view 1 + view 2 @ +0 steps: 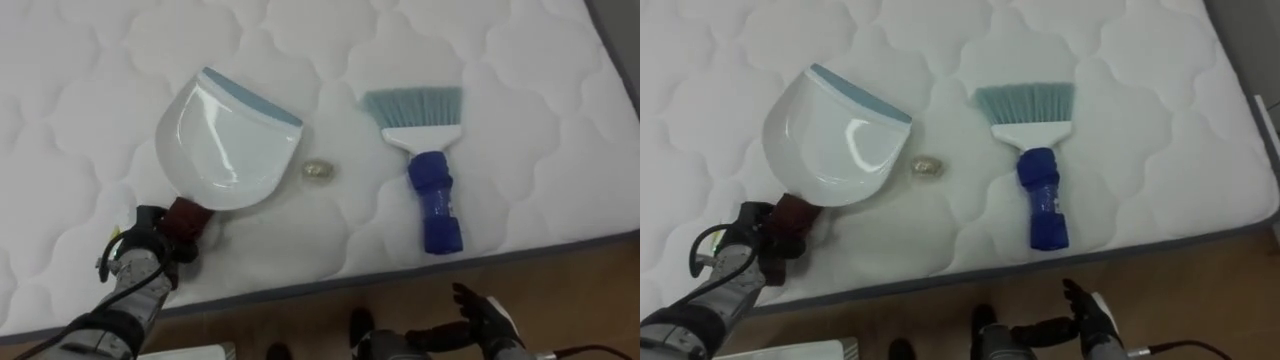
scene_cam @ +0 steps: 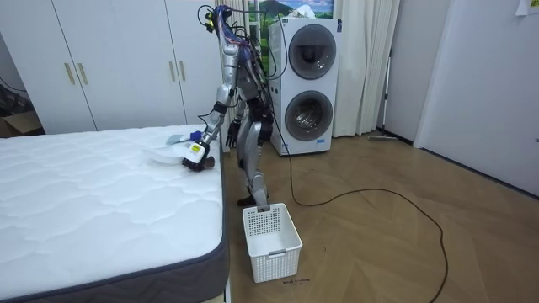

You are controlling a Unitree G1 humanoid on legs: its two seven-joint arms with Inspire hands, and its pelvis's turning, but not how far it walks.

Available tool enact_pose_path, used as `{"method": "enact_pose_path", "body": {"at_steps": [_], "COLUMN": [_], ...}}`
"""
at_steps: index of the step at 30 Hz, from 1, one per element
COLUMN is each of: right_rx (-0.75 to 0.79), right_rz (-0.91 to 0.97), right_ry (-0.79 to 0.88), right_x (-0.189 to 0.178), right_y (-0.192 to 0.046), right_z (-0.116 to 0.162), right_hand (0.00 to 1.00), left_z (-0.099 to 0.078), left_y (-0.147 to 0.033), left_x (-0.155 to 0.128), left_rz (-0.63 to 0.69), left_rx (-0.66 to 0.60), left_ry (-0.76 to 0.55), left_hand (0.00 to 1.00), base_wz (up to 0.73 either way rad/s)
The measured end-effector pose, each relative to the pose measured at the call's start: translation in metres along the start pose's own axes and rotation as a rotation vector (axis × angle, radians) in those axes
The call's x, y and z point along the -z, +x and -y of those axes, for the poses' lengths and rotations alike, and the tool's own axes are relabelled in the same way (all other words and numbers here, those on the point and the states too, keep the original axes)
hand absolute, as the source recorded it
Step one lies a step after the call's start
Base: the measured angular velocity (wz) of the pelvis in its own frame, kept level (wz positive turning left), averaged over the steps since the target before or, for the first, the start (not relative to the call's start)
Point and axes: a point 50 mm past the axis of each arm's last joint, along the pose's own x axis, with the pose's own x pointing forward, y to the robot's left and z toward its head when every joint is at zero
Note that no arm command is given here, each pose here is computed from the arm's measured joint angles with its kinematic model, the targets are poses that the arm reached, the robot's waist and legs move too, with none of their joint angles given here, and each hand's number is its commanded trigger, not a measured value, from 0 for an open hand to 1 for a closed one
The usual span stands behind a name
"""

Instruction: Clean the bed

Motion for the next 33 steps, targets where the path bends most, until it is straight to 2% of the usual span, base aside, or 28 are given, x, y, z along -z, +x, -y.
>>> {"method": "enact_pose_path", "body": {"at_steps": [13,19,25,33], "right_rx": [0.004,0.032,0.097,0.233], "right_rz": [-0.045,-0.081,-0.116,-0.086], "right_ry": [0.094,0.234,0.325,0.491], "right_x": [0.008,0.017,0.027,0.023], "right_y": [-0.001,-0.003,-0.005,-0.005], "right_z": [0.001,0.004,0.019,0.044], "right_hand": [0.0,0.0,0.0,0.0], "left_z": [0.0,-0.006,-0.02,-0.024], "left_y": [-0.001,-0.001,0.003,-0.01], "left_x": [0.006,0.013,0.015,0.052], "left_rz": [-0.033,-0.04,-0.01,-0.026], "left_rx": [-0.005,-0.043,-0.076,-0.079], "left_ry": [-0.018,-0.03,0.026,0.053], "left_hand": [1.0,1.0,1.0,1.0], "base_wz": [-0.01,-0.05,-0.03,-0.05]}}
